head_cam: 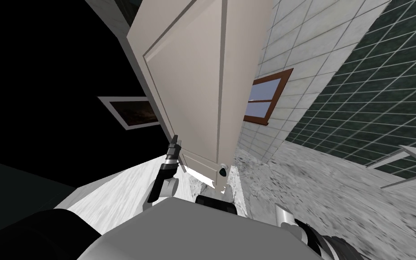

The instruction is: Push the door open

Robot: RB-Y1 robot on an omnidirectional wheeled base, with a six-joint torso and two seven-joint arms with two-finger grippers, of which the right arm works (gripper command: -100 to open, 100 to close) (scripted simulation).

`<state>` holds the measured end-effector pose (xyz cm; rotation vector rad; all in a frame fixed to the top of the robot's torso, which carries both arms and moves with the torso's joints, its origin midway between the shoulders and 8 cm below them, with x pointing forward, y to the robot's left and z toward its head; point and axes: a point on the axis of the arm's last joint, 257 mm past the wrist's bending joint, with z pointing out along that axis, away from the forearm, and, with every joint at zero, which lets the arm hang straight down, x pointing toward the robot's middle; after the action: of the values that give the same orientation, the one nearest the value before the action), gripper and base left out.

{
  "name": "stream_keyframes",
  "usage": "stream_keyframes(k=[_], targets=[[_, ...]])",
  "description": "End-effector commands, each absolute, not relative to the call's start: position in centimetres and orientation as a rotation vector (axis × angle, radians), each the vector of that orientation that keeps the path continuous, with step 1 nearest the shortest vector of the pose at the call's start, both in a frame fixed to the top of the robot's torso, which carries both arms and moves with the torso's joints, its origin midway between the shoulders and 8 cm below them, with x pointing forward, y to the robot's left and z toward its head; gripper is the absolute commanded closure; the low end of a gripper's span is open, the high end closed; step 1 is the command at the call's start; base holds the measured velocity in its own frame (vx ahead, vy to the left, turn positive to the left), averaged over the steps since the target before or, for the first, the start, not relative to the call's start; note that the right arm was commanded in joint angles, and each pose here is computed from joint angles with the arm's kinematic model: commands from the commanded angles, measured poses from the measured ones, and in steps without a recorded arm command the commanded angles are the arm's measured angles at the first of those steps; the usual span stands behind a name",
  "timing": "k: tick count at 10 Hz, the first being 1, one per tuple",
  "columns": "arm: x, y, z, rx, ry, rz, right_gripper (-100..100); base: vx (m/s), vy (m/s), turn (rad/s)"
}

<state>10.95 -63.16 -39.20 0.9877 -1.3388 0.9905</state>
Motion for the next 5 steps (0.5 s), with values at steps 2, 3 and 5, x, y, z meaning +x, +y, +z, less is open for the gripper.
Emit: stream_keyframes(k=[2,3,5], targets=[[10.0,-63.1,-39.2,0.963,-1.352,0.965,100,-0.036,-0.036,0.091],[10.1,-63.3,-38.9,0.953,-1.353,0.974,100,-0.102,-0.054,0.118],[8.9,-62.9,-39.2,0.932,-1.366,0.937,100,-0.05,-0.045,0.069]])
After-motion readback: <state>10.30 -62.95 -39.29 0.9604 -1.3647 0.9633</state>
